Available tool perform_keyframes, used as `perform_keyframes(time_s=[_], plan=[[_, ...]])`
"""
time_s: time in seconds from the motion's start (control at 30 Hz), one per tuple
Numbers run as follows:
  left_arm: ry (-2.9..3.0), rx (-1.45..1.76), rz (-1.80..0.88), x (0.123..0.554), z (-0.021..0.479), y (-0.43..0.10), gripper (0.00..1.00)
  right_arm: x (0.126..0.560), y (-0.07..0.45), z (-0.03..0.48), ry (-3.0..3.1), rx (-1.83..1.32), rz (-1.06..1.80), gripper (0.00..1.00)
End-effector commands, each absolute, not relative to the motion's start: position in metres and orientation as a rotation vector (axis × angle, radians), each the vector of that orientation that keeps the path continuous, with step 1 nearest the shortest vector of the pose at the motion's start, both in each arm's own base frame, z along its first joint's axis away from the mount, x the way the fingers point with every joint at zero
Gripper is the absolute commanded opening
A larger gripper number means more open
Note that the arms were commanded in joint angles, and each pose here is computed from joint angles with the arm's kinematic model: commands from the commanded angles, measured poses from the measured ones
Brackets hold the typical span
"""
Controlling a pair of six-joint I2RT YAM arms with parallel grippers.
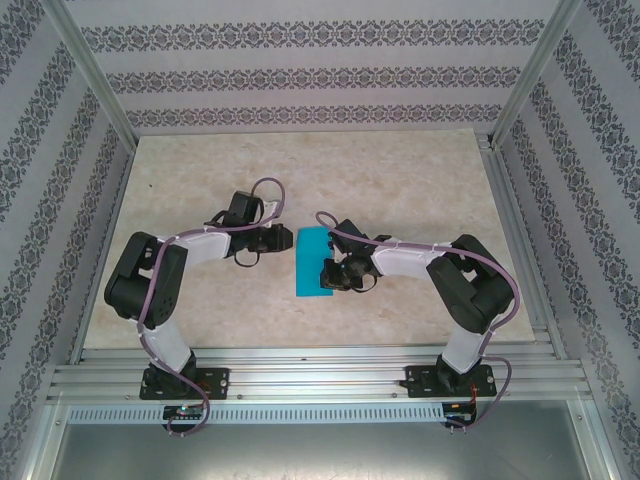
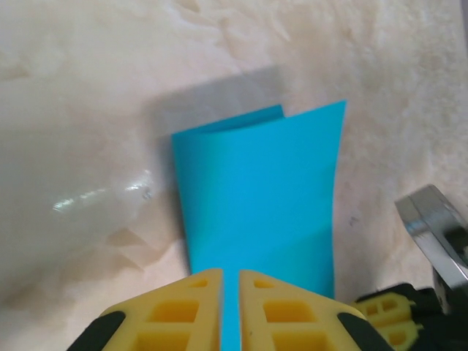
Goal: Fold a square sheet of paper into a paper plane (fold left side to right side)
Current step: First fold in half a square sheet of paper at the center of the table.
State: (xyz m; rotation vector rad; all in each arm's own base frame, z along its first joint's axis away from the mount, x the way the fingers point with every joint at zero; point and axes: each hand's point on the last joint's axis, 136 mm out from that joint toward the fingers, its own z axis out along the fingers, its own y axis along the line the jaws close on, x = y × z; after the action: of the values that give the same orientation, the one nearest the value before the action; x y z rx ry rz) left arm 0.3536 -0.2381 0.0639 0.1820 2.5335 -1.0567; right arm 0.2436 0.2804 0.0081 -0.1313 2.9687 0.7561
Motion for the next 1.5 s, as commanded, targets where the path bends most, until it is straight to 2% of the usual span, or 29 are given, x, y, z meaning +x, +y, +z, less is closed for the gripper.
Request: perform_keyframes(time_s=[0.0, 0.2, 0.7, 1.0, 1.47], plan=[[2.461, 0.267, -1.204, 0.342, 0.077, -0.264, 0.14, 0.216, 0.240, -0.036, 3.131, -0.117, 0.452, 0.13], [2.507, 0.299, -1.193, 0.341, 0.057, -0.280, 0.15, 0.216, 0.238, -0.037, 3.136, -0.119, 0.438, 0.12], [2.582, 0.324, -0.834, 0.373, 0.011, -0.258, 0.15, 0.214, 0.236, -0.037, 3.141, -0.133, 0.412, 0.13], [2.571, 0.328, -0.702, 0.390, 0.007, -0.248, 0.16, 0.214, 0.236, -0.037, 3.143, -0.133, 0.408, 0.12], [2.510, 0.296, -0.683, 0.426, 0.018, -0.251, 0.19, 0.212, 0.235, -0.038, 3.149, -0.135, 0.404, 0.13]])
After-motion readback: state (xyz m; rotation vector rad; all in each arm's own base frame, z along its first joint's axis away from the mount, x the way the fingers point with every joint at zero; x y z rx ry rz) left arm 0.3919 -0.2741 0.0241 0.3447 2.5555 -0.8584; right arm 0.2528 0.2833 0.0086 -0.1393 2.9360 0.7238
